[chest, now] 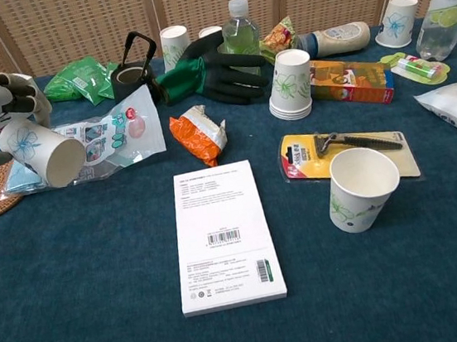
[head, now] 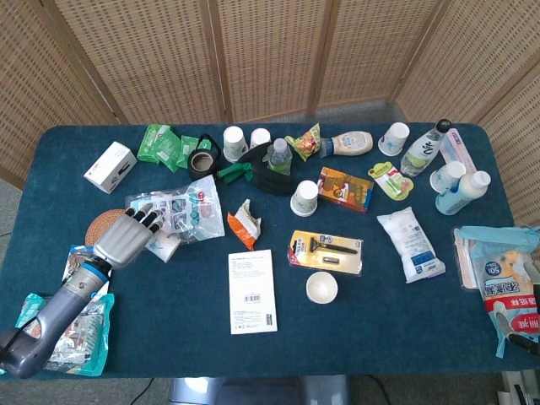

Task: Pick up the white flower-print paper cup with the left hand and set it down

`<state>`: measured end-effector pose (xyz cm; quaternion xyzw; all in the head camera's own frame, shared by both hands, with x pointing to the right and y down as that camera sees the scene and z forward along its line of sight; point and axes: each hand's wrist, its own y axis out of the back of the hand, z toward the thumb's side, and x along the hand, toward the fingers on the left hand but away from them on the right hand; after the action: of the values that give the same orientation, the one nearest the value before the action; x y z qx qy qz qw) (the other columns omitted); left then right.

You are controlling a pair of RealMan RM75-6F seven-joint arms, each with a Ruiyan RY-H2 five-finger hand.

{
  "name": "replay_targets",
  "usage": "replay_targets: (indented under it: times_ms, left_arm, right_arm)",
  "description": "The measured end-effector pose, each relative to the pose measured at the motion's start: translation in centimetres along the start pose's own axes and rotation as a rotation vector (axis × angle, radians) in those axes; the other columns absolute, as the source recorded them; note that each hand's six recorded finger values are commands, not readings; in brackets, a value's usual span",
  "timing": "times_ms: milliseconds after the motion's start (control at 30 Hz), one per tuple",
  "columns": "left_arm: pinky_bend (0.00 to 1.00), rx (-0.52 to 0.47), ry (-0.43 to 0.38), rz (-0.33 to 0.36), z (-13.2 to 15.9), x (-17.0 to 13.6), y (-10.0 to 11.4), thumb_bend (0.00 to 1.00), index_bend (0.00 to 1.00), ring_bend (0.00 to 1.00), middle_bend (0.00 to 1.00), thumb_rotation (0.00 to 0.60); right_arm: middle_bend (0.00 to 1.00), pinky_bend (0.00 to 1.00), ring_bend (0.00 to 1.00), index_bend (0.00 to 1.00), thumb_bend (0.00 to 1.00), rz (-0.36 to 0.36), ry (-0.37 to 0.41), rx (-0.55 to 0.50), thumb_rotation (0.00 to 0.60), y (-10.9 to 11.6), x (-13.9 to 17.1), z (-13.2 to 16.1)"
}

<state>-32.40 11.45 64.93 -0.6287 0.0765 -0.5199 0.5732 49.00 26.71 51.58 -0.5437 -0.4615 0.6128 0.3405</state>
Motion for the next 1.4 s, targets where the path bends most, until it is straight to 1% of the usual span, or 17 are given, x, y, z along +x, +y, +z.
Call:
replay_targets:
  times_ms: [167, 367, 467, 600, 900, 967, 1067, 1133, 1233, 1400]
  left_arm:
    - [0.34, 0.220, -0.044, 0.045, 0.5, -0.2, 0.9, 0.41, 0.39, 0.16, 0.22, 0.600]
    - [0.33, 0.435, -0.122, 0.082, 2.0, -0.7, 1.2, 0.41, 0.41, 0.13, 0.20, 0.600]
    - [0.32, 0.520, -0.157, 0.090, 2.8, -1.0, 0.9, 0.41, 0.40, 0.12, 0.19, 0.600]
    - [0.32, 0.602, -0.192, 0.091, 3.7, -1.3, 0.5, 0.41, 0.39, 0.11, 0.19, 0.600]
    - [0.32, 0.707, -0.248, 0.076, 5.7, -2.3, -1.1, 0.41, 0.37, 0.09, 0.17, 0.600]
    - [0.31, 0.713, -0.254, 0.076, 6.1, -2.7, -1.3, 0.41, 0.30, 0.08, 0.14, 0.600]
    - [0.29, 0.710, -0.251, 0.079, 6.4, -3.1, -1.2, 0.41, 0.11, 0.03, 0.07, 0.600]
    - [0.27, 0.704, -0.243, 0.083, 6.5, -3.3, -1.0, 0.41, 0.02, 0.00, 0.03, 0.600]
    - [0.25, 0.691, -0.225, 0.091, 6.4, -3.7, -0.5, 0.41, 0.00, 0.00, 0.00, 0.600]
    - [0.23, 0.647, -0.182, 0.089, 5.9, -4.4, 0.2, 0.41, 0.00, 0.00, 0.00, 0.600]
  right_arm:
    - [0.00, 0.00, 0.00, 0.00, 0.33, 0.001, 0.002, -0.003, 0.510, -0.1, 0.0, -0.1]
    - [0.00, 0.00, 0.00, 0.00, 0.33, 0.003, 0.001, -0.006, 0.509, -0.2, -0.1, -0.2]
    - [0.00, 0.00, 0.00, 0.00, 0.33, 0.002, 0.001, -0.007, 0.510, -0.2, -0.2, -0.3]
    - [0.00, 0.00, 0.00, 0.00, 0.33, 0.004, 0.001, -0.009, 0.512, -0.2, -0.2, -0.4]
    - [0.00, 0.00, 0.00, 0.00, 0.34, 0.006, 0.002, -0.012, 0.510, -0.3, -0.2, -0.5]
    - [0.00, 0.00, 0.00, 0.00, 0.33, 0.006, 0.002, -0.012, 0.511, -0.3, -0.2, -0.5]
    - [0.00, 0.00, 0.00, 0.00, 0.33, 0.005, 0.002, -0.012, 0.511, -0.2, -0.2, -0.5]
    - [0.00, 0.00, 0.00, 0.00, 0.33, 0.004, 0.004, -0.011, 0.512, -0.2, -0.1, -0.5]
    - [0.00, 0.00, 0.00, 0.00, 0.34, 0.003, 0.007, -0.011, 0.509, -0.1, -0.1, -0.4]
    - [0.00, 0.00, 0.00, 0.00, 0.35, 0.000, 0.014, -0.011, 0.511, -0.1, -0.1, -0.2]
